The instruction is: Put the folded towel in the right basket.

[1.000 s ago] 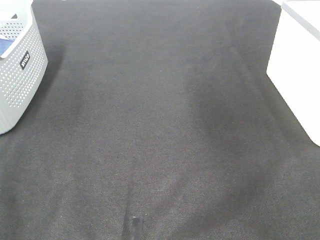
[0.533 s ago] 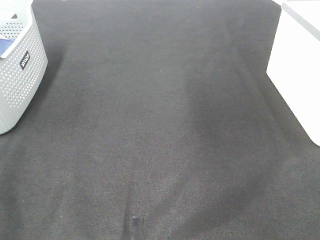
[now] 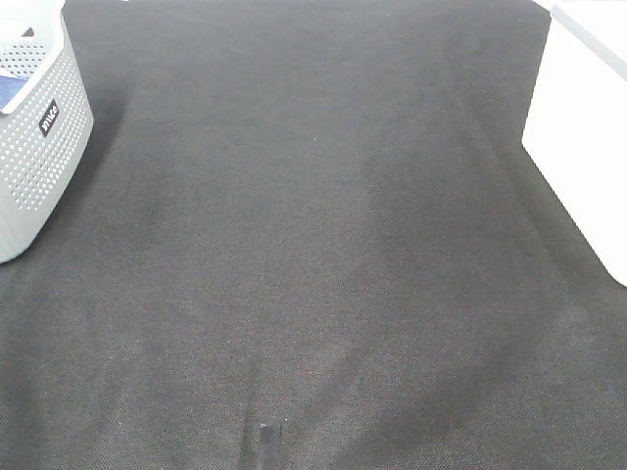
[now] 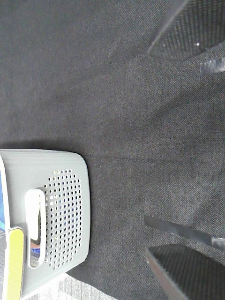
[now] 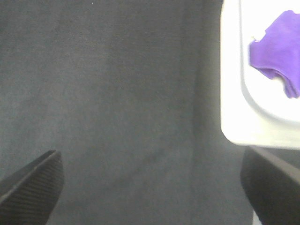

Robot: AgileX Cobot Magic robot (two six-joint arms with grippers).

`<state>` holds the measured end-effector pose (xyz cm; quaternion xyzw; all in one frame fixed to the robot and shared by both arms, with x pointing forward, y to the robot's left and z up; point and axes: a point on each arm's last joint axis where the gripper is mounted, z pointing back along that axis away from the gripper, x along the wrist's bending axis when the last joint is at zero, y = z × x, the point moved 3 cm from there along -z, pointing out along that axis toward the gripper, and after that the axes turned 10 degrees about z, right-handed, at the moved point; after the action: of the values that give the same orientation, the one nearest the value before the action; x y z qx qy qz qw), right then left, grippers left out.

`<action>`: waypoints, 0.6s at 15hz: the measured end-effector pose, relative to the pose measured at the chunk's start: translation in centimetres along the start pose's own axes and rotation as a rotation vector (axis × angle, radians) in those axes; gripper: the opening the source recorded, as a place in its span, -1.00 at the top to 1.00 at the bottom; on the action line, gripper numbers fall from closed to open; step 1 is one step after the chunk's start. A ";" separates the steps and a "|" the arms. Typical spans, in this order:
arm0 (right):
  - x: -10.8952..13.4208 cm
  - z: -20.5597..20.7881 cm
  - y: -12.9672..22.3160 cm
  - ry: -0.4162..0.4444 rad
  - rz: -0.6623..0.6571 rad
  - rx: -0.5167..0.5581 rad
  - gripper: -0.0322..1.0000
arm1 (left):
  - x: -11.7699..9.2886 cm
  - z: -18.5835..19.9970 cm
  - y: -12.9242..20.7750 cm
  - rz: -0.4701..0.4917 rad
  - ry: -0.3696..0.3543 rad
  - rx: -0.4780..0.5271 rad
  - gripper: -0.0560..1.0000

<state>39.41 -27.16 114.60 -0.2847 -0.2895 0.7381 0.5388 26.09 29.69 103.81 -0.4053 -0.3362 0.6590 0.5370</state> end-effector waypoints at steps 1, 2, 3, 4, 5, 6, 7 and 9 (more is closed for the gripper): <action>0.1 1.3 1.9 0.016 0.005 -0.034 -0.95 | 0.0 0.0 0.0 0.000 0.000 0.000 -0.98; 0.2 2.3 3.9 0.030 0.009 -0.065 -0.95 | 0.0 0.0 0.0 0.000 0.000 0.000 -0.98; 0.4 3.3 5.8 0.040 0.010 -0.105 -0.95 | 0.0 0.0 0.0 0.000 0.000 0.000 -0.98; 0.6 3.9 7.7 0.045 0.010 -0.136 -0.95 | 0.0 0.0 0.0 0.000 0.000 0.000 -0.98; 0.8 4.0 9.2 0.048 0.009 -0.153 -0.95 | 0.0 0.0 0.0 0.000 0.000 0.000 -0.98; 1.1 4.1 10.8 0.051 0.009 -0.178 -0.95 | 0.0 0.0 0.0 0.000 0.000 0.000 -0.98; 1.1 4.1 10.8 0.051 0.009 -0.178 -0.95 | 0.0 0.0 0.0 0.000 0.000 0.000 -0.98; 1.4 3.9 13.4 0.056 0.008 -0.216 -0.95 | 0.0 0.0 0.0 0.000 0.000 0.000 -0.98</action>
<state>27.78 -29.64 107.25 -0.3628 -0.3508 0.6964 0.5102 26.09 29.69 103.81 -0.4053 -0.3362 0.6590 0.5370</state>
